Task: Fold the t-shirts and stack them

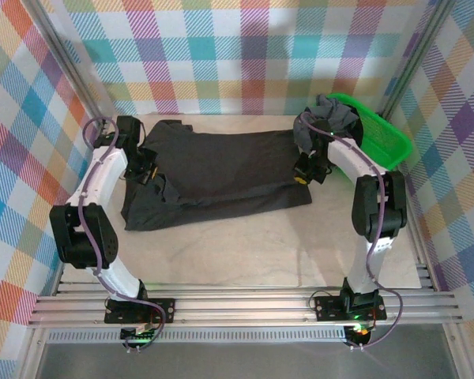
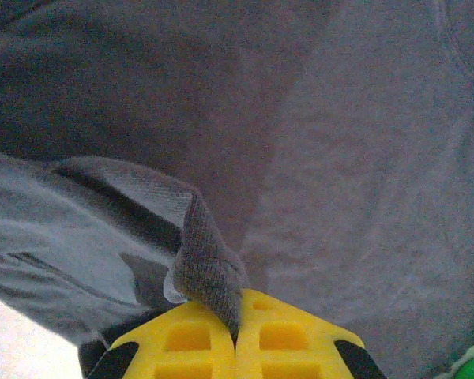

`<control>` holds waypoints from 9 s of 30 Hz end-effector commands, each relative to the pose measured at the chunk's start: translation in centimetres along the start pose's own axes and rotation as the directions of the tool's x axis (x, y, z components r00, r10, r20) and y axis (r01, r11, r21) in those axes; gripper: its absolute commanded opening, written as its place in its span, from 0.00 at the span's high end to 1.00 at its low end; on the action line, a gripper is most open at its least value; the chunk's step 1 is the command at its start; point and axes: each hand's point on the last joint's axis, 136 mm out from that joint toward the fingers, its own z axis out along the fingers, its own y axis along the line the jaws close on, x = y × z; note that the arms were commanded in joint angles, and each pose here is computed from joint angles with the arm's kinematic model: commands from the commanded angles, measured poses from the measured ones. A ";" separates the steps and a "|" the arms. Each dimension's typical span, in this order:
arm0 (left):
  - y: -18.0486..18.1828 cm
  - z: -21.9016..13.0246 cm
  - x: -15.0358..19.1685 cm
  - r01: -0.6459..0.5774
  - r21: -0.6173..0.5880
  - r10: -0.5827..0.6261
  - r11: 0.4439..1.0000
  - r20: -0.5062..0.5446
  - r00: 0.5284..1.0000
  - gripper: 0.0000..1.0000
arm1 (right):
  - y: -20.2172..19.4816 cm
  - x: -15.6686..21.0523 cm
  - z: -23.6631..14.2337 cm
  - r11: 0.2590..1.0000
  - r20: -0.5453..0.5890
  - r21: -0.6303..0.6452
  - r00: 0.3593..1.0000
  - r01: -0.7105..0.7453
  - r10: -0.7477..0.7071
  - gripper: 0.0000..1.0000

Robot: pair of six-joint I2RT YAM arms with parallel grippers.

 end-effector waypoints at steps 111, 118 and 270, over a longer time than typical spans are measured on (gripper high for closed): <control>24.0 -2.9 -1.3 -0.066 -0.590 0.128 0.805 0.065 0.990 1.00 | -13.5 13.5 -2.0 0.964 -0.092 0.221 0.981 -0.148 0.172 1.00; 25.7 -1.8 0.2 -0.063 -0.588 0.107 0.807 0.040 0.994 1.00 | -14.9 17.9 -1.4 0.955 -0.132 0.201 0.960 -0.219 0.247 0.96; -13.0 18.2 0.8 -0.216 -0.004 0.216 0.976 -0.003 0.976 0.59 | 3.0 7.1 -3.5 0.963 0.054 -0.149 0.974 0.224 -0.218 0.53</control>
